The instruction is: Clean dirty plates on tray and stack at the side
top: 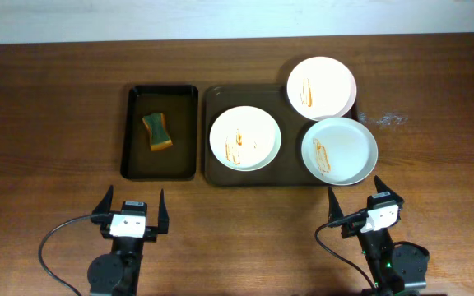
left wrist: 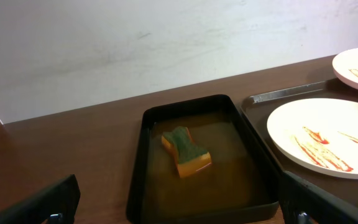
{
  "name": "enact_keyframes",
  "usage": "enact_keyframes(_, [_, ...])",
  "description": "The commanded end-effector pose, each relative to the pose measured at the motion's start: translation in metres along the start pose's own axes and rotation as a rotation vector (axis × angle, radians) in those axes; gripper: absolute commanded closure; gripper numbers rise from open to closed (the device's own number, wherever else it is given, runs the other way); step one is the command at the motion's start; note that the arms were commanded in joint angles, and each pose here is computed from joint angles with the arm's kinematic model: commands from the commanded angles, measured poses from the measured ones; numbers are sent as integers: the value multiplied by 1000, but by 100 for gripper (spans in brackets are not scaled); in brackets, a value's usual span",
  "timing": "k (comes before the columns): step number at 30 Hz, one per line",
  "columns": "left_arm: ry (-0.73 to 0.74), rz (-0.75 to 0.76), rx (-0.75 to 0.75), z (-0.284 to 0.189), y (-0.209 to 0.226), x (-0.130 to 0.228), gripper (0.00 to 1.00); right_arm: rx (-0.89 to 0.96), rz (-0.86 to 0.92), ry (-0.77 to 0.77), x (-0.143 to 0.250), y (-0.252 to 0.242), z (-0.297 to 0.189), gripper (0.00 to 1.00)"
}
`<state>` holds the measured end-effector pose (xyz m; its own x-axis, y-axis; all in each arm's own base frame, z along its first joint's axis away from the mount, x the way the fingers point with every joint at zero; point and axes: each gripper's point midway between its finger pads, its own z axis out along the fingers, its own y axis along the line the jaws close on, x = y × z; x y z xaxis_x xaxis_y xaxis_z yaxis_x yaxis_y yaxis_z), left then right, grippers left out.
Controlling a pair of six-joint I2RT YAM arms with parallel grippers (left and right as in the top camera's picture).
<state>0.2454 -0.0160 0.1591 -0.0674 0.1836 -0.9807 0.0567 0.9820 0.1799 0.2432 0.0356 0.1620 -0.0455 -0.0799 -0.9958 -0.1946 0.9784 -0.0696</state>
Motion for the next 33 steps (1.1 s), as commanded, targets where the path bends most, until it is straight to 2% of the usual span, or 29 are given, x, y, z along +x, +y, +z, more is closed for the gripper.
enact_keyframes(1, [-2,12,-3,0,1,2,1,15,6,3,3,-3,0,2])
enact_keyframes(31, [-17,12,-17,0,3,-2,1,43,2,6,3,-8,0,2])
enact_keyframes(33, [-41,10,25,0,-4,-7,1,41,2,5,3,-7,0,2])
